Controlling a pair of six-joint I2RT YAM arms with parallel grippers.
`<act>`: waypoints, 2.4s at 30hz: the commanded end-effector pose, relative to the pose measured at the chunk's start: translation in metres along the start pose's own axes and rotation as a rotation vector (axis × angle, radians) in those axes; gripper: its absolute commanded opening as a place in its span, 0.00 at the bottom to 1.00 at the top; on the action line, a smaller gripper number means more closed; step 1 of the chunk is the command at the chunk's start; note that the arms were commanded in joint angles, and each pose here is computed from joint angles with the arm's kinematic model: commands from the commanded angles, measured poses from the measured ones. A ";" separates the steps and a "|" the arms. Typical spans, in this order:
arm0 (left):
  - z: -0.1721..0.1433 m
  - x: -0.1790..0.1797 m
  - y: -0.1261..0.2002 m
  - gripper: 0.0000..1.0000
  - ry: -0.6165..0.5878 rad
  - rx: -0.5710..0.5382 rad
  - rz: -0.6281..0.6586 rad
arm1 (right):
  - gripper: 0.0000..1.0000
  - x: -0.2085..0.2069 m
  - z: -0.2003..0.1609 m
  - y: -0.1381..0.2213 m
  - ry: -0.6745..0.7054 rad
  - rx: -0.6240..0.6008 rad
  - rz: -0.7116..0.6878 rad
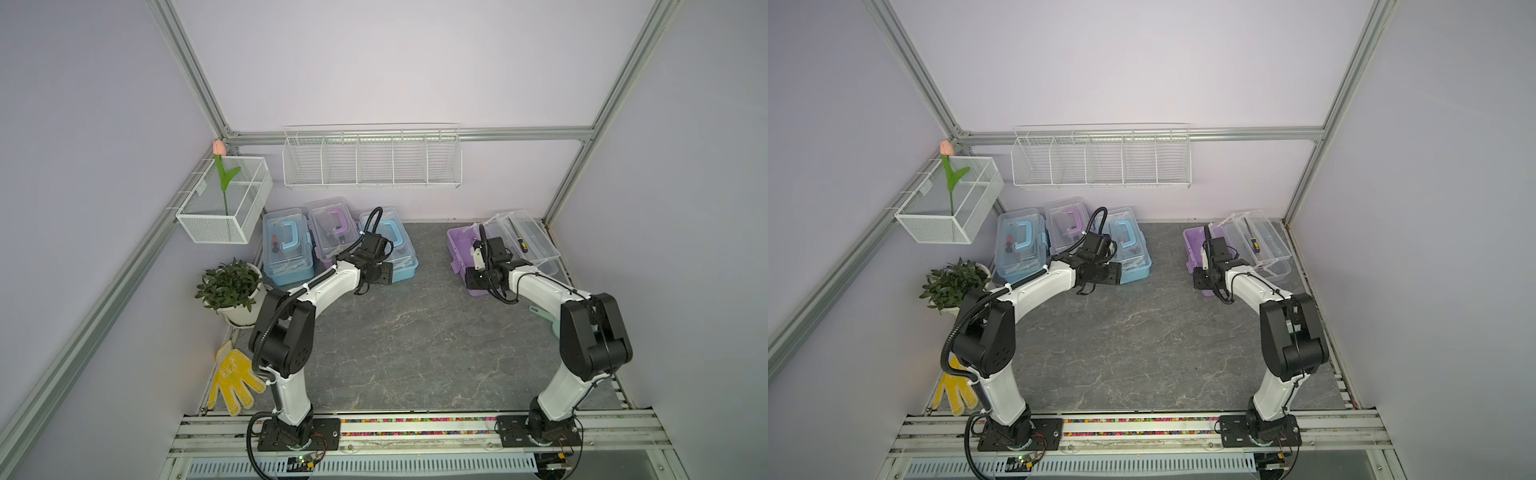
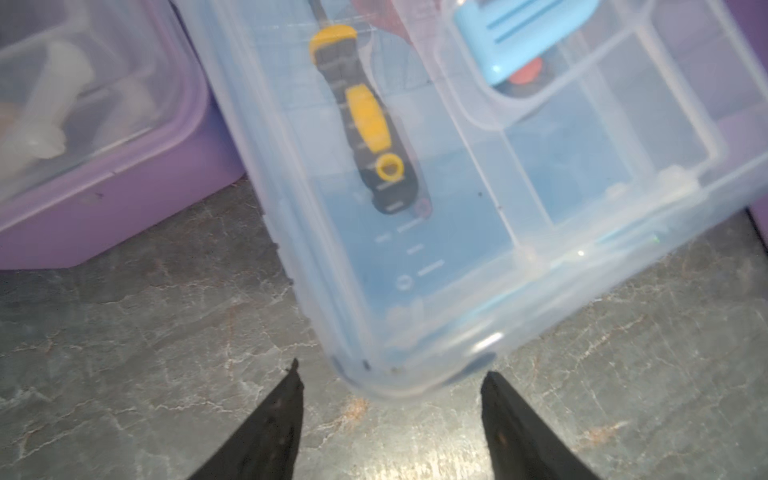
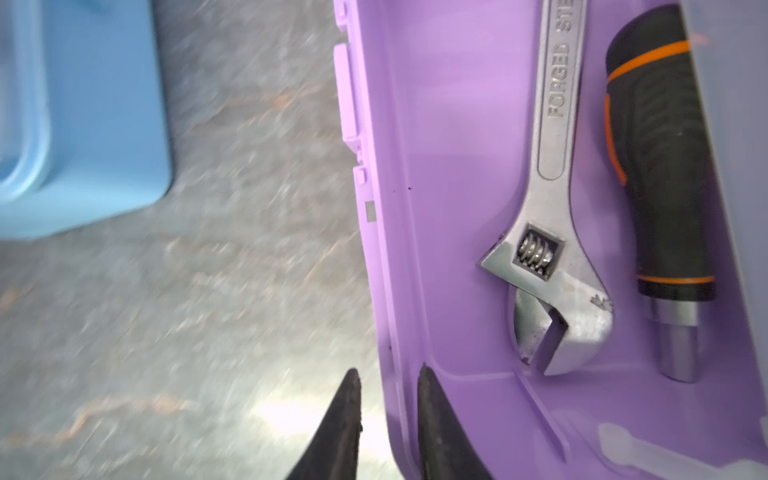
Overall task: Close toolboxes
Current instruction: Move the toolbox to the center of the board.
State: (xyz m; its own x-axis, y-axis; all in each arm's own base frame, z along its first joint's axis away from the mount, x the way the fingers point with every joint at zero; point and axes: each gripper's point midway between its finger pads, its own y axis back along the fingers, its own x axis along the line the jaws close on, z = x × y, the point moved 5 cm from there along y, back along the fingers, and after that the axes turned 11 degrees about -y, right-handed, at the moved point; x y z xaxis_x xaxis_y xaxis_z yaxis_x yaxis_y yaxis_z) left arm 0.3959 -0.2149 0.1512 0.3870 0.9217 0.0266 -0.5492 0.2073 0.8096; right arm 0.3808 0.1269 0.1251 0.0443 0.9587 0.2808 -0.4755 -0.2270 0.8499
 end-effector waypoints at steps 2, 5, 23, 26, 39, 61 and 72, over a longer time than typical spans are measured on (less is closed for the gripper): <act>0.021 0.020 -0.005 0.75 0.012 -0.049 0.050 | 0.26 0.017 -0.062 0.008 -0.029 0.147 0.050; 0.029 0.022 -0.012 0.81 -0.008 -0.051 0.059 | 0.26 0.014 -0.076 0.014 -0.049 0.151 0.061; 0.073 0.002 -0.056 0.94 -0.151 -0.056 0.031 | 0.24 0.008 -0.080 0.030 -0.042 0.131 0.040; 0.080 0.013 -0.066 0.93 -0.116 -0.039 0.088 | 0.24 0.007 -0.081 0.032 -0.043 0.136 0.039; 0.068 0.010 -0.047 0.93 -0.086 -0.058 0.012 | 0.21 0.044 -0.155 0.040 0.017 0.288 0.120; 0.025 -0.065 0.030 0.86 -0.166 -0.084 -0.295 | 0.62 -0.019 -0.062 0.134 -0.221 0.009 0.089; -0.004 -0.057 0.058 0.86 -0.215 -0.023 -0.227 | 0.77 -0.102 0.058 0.102 -0.300 -0.049 -0.079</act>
State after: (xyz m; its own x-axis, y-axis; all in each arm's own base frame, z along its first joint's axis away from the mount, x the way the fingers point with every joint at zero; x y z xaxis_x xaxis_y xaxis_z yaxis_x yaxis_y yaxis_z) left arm 0.3551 -0.2714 0.1797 0.6514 0.7556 -0.0684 -0.4300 0.4420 0.7872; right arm 0.3730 -0.0018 0.2084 0.3855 0.8326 0.3977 -0.5292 -0.1536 0.8345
